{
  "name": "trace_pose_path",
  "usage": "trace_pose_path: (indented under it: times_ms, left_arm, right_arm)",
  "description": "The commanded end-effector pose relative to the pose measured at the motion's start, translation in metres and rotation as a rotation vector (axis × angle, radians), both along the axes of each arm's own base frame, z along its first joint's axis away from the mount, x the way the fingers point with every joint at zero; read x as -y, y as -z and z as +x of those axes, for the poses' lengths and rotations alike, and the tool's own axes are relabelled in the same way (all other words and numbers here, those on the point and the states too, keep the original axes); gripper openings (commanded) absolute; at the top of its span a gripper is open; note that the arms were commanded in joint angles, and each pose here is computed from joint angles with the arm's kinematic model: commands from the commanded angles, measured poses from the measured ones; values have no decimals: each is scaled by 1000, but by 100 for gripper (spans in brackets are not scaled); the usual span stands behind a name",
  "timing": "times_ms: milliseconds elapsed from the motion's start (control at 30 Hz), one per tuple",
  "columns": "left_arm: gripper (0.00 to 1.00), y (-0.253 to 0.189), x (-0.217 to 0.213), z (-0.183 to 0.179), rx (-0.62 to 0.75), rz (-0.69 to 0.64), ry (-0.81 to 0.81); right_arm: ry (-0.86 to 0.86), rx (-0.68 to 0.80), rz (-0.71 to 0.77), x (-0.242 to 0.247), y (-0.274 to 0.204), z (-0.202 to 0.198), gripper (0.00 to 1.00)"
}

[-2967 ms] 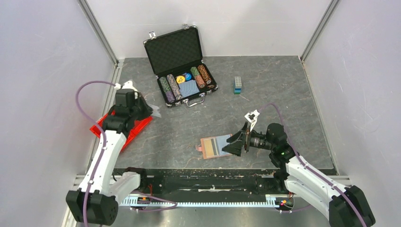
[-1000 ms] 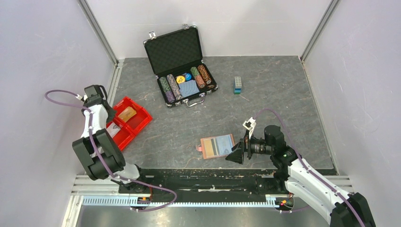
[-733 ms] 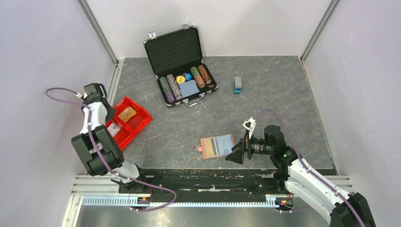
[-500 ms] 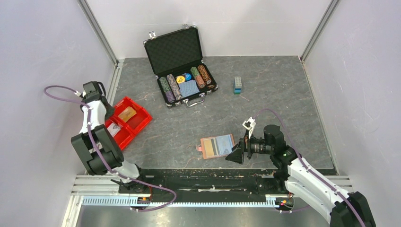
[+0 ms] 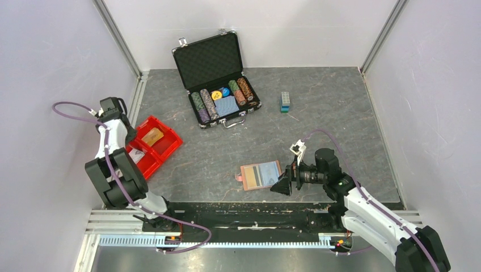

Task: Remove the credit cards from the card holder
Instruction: Place the credit card in the storage box, then remove the credit card from the card holder.

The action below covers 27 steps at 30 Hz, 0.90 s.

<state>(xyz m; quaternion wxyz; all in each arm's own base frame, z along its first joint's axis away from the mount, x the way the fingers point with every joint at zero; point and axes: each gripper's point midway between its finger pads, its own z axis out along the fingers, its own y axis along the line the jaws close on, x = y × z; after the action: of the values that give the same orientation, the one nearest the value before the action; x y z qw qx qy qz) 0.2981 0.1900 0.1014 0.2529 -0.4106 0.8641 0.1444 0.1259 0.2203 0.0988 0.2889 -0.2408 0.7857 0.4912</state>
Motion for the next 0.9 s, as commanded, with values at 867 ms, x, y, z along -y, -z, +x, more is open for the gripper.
trace_pose_path:
  times_ms: [867]
  left_arm:
    - [41,-85,175,38,523,-364,424]
  right_arm:
    - [222,43,-151,16,-6,46,95]
